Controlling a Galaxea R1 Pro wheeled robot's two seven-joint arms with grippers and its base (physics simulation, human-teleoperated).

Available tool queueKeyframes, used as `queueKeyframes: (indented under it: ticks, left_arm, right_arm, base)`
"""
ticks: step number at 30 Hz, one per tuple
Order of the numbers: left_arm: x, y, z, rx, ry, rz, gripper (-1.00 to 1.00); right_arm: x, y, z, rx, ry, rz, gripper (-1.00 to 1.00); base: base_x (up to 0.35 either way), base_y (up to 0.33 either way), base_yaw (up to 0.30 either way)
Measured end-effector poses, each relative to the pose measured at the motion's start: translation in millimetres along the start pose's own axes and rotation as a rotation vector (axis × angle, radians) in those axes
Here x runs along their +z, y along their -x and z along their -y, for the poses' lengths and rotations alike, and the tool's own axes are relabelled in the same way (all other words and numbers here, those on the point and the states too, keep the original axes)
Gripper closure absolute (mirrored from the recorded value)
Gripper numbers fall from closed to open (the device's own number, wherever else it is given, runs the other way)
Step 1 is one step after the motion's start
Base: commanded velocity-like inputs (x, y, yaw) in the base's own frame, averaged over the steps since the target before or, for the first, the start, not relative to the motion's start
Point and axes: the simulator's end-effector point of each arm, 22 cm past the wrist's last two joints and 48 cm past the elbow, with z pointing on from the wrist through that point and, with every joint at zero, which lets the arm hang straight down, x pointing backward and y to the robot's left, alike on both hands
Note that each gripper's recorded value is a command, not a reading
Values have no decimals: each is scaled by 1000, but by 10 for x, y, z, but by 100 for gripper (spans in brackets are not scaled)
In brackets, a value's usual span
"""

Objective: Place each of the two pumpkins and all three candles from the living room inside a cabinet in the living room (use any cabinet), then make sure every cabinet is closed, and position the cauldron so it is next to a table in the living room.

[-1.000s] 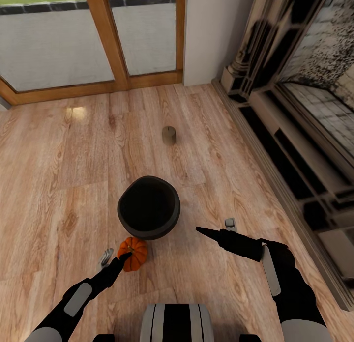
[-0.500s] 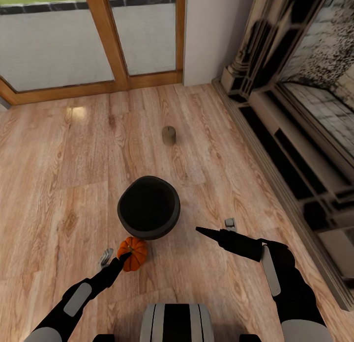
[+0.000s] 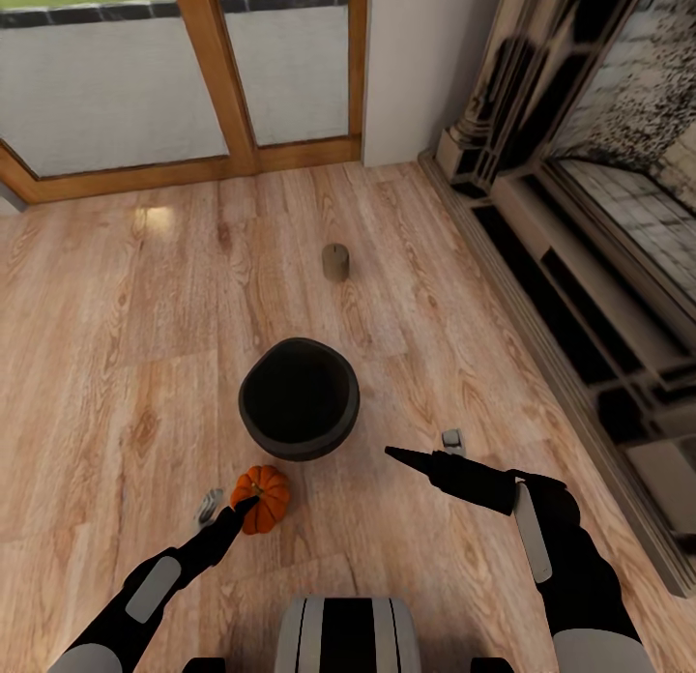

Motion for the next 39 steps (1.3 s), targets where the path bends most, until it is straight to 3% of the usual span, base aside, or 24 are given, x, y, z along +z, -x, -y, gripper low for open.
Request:
queueKeyframes:
  ticks: [21,39]
  left_arm:
    - [-5,-12,-10,13,0,-7,100]
    - [-176,209,296,44,-44,39,100]
  right_arm:
    - [-4,-6,11,4,-1,-1,-100]
    - [-58,135,-347,-59,23,18,-100]
  base:
    - [42,123,0]
    - [0,0,0]
